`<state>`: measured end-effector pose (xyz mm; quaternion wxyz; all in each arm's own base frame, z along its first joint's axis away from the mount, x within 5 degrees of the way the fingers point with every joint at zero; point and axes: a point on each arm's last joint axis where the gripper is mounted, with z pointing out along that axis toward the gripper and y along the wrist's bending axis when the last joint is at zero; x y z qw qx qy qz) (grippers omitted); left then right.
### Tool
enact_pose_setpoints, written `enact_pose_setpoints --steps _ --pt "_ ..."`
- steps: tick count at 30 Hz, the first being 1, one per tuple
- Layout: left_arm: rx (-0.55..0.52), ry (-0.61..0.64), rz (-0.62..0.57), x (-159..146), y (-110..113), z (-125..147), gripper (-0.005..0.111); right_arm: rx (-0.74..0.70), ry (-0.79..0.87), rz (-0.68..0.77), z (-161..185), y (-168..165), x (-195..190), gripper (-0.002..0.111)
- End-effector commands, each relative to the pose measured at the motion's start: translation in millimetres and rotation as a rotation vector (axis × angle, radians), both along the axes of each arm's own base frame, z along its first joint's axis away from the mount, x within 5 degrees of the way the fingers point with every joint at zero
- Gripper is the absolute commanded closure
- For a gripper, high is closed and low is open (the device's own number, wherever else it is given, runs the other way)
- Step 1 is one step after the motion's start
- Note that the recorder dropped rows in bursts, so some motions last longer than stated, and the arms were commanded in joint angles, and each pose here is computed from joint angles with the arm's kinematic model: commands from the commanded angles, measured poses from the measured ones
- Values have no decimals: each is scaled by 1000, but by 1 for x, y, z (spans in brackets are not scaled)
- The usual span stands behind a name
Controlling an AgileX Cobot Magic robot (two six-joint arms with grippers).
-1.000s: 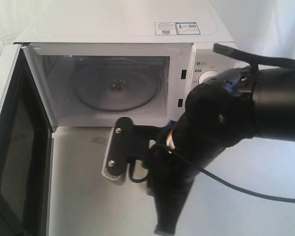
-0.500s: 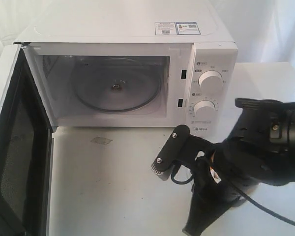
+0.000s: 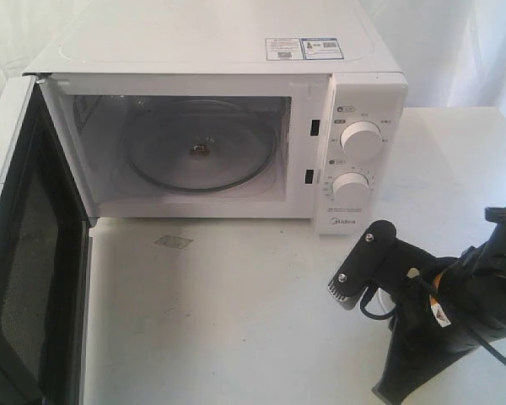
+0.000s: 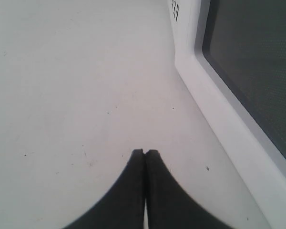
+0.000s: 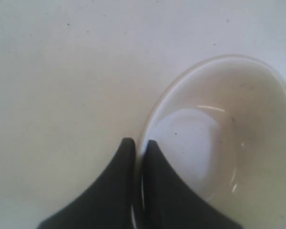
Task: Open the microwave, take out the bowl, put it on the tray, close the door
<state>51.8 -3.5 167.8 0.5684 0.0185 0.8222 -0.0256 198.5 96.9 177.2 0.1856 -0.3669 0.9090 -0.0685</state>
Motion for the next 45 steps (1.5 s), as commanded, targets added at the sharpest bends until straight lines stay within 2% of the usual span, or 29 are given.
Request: enact_pose_setpoints --steps 1,8,10,13,17,20,28,32,35,41,45 --pt "-5 2 0 0 0 -1 107 -8 -15 4 2 -3 0 108" --pt "-5 2 0 0 0 -1 107 -18 -20 23 -1 -4 -2 108" --pt "-5 2 0 0 0 -1 107 -6 -32 32 -2 -3 -2 103" --pt "-5 2 0 0 0 -1 107 -3 -39 37 -2 -3 -1 87" --pt "-5 2 0 0 0 -1 107 11 -55 17 0 -3 -1 60" --pt "-5 2 0 0 0 -1 107 29 -88 29 3 -1 1 55" --pt "-5 2 0 0 0 -1 107 316 -343 15 47 8 -1 55" --pt "-5 2 0 0 0 -1 107 537 -357 -136 68 8 -11 57" --pt "-5 2 0 0 0 -1 107 586 -350 -141 76 9 -20 65" --pt "-5 2 0 0 0 -1 107 655 -377 21 84 30 -34 85" --pt "-5 2 0 0 0 -1 107 692 -362 127 86 48 -48 104"
